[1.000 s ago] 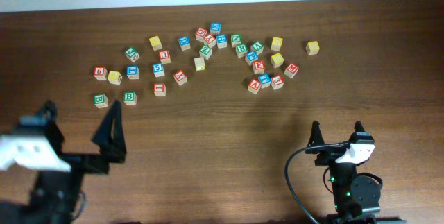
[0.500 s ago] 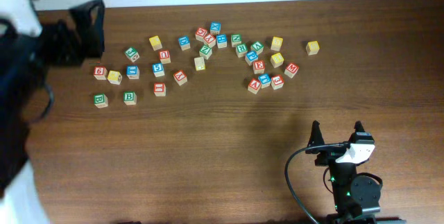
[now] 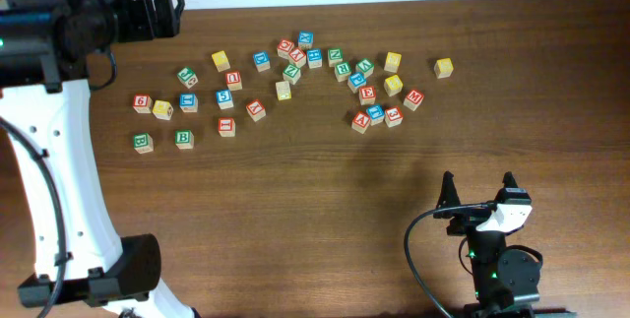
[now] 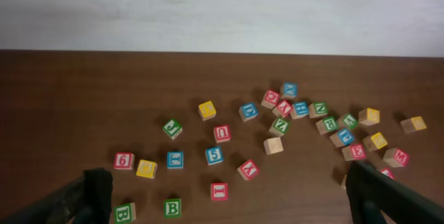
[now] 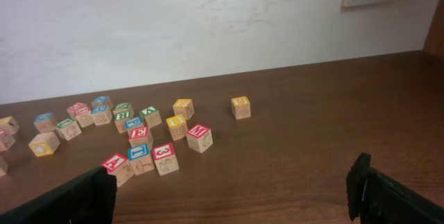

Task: Spell out ICRA
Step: 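Raise the left arm and move the left gripper over the blocks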

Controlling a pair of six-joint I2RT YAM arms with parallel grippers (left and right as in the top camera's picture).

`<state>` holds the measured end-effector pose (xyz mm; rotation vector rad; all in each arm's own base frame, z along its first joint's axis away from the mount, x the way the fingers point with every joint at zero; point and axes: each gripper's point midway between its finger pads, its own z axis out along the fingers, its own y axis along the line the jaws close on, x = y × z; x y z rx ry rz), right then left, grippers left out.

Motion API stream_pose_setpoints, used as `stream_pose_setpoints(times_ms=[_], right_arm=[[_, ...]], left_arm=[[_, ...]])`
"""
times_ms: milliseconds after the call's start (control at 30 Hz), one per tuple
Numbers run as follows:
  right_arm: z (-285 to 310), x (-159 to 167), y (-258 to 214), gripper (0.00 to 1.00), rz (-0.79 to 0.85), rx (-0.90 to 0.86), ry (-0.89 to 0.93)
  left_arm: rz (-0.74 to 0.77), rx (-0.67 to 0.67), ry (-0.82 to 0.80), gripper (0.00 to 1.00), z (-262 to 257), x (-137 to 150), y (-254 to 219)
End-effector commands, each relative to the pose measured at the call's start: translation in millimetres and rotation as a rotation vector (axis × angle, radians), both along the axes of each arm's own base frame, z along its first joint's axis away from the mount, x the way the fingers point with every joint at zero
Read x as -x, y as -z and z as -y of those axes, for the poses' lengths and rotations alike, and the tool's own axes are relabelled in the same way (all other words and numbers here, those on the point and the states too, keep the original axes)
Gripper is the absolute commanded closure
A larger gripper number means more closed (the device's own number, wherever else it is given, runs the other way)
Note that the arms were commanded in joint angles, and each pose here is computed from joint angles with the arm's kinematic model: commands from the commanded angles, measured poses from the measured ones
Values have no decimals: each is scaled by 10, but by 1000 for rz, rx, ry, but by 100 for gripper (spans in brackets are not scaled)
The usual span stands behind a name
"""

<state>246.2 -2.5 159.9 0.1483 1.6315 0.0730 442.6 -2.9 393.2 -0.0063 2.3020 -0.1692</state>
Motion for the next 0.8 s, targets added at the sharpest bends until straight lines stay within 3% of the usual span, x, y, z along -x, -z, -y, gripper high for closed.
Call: stream_pose_setpoints(times_ms=[0, 33, 100, 300, 500, 533, 567, 600, 767], right_arm=[[37, 4, 27, 1, -6, 8, 17], [37, 4, 26, 2, -5, 8, 17], [37, 4, 27, 2, -6, 8, 17], [37, 4, 26, 2, -5, 8, 17], [37, 4, 27, 2, -6, 8, 17], [37, 4, 26, 2, -5, 8, 17], [37, 4, 27, 2, -6, 8, 17], [37, 4, 26, 2, -5, 8, 17], [37, 4, 26, 2, -5, 8, 17]], left_arm=[[-9, -1, 23, 46, 34, -32, 36], [-20, -6, 18, 71, 22, -43, 71], [-35, -23, -2, 100, -26, -69, 127], [-138, -68, -53, 100, -163, -193, 493], [-311, -63, -45, 71, -161, -214, 1014], [-339, -59, -42, 53, -154, -204, 1087], [-370, -48, -33, 24, -132, -192, 1171], [-396, -32, -21, 2, -99, -189, 1246], [-460, 17, 13, 1, -7, -236, 1484]])
